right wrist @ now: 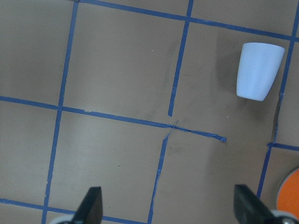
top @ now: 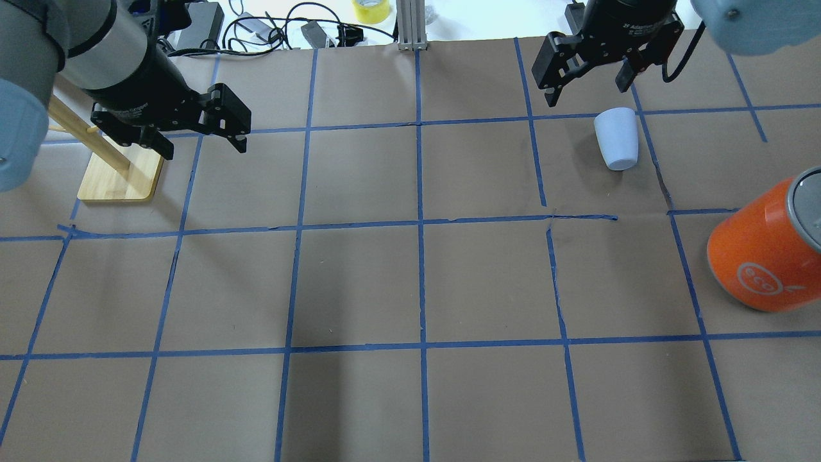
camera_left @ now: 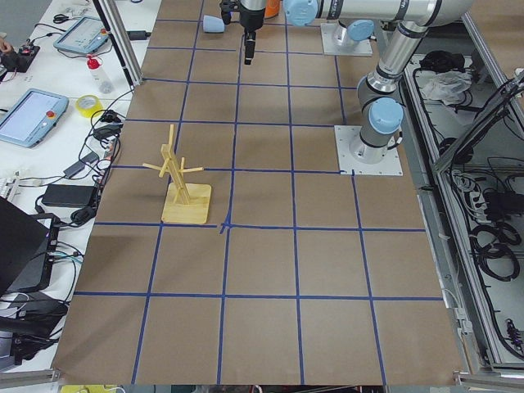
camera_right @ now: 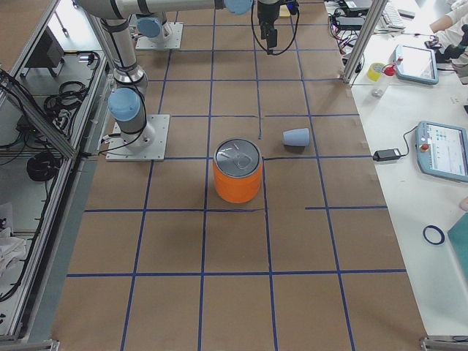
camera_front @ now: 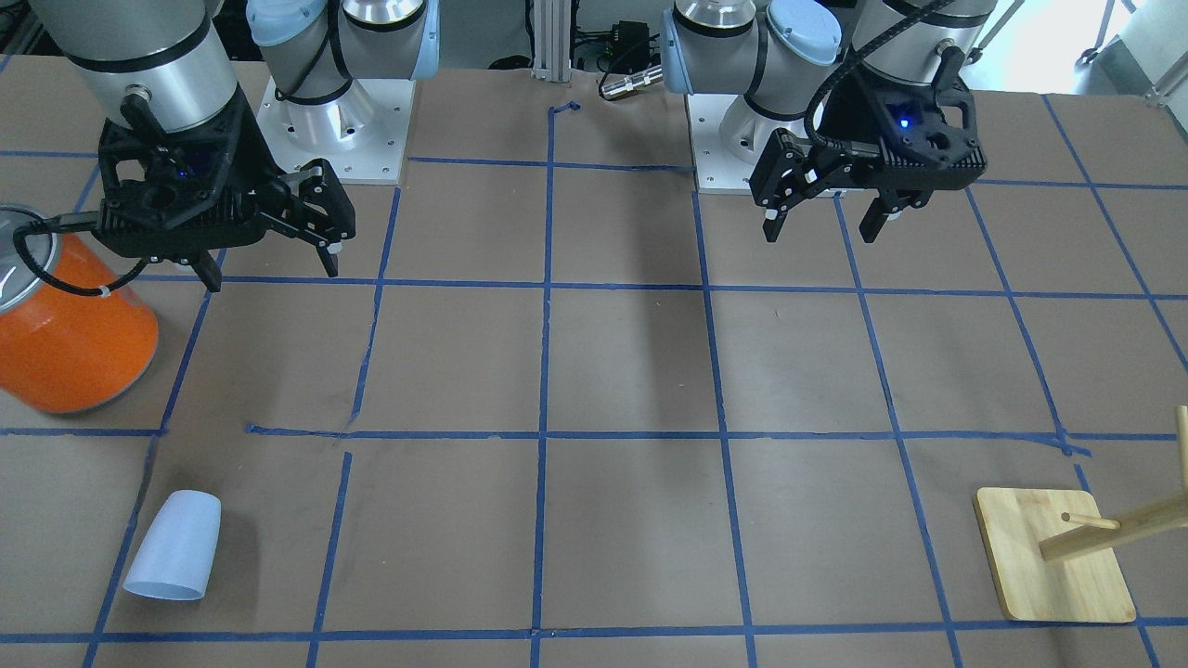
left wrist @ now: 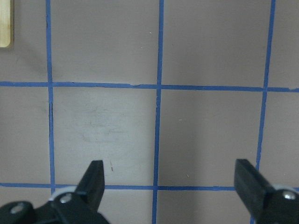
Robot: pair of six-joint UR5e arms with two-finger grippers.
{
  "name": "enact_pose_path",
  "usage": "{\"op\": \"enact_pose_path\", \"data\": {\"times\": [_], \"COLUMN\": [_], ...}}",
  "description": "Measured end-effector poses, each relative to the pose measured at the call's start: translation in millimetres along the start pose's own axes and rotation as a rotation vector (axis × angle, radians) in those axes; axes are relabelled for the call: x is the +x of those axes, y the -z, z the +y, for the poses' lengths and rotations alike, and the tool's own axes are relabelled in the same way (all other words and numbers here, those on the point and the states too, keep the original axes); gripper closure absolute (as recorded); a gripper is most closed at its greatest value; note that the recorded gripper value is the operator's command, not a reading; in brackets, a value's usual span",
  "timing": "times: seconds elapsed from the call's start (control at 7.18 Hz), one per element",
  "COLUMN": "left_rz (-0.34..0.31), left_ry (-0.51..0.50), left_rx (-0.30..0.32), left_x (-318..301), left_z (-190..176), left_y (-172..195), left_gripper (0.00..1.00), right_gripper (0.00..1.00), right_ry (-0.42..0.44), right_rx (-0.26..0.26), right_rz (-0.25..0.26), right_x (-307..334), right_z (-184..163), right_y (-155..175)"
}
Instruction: Flip cup
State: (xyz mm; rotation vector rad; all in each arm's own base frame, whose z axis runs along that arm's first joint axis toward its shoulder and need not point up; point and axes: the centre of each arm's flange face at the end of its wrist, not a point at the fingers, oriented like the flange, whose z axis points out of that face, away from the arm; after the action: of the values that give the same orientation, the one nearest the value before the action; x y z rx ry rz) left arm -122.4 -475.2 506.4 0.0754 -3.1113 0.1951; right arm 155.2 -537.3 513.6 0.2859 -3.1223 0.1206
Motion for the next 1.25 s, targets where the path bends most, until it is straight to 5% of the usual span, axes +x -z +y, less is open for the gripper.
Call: {"op": "enact_pose_path", "data": {"times": [0.84, 1.25], "left_rz": [0.000, -0.001], "left_ry": [0.002, 0.003], "left_rx": [0.004, 0.007], "left_x": [0.0, -0.6], "left_z": [0.3, 0.5], "left_y": [1.6, 3.1], "left_gripper": [0.00, 0.00], "right_gripper": [0.00, 0.00], "right_ry": [-0.093, -0.152], "right_rx": [-0.012, -0.046], "right_rz": [0.003, -0.004], "right_x": [47.4, 87.5], "right_z": [-7.2, -13.0], "right_y": [-12.5, -59.8]}}
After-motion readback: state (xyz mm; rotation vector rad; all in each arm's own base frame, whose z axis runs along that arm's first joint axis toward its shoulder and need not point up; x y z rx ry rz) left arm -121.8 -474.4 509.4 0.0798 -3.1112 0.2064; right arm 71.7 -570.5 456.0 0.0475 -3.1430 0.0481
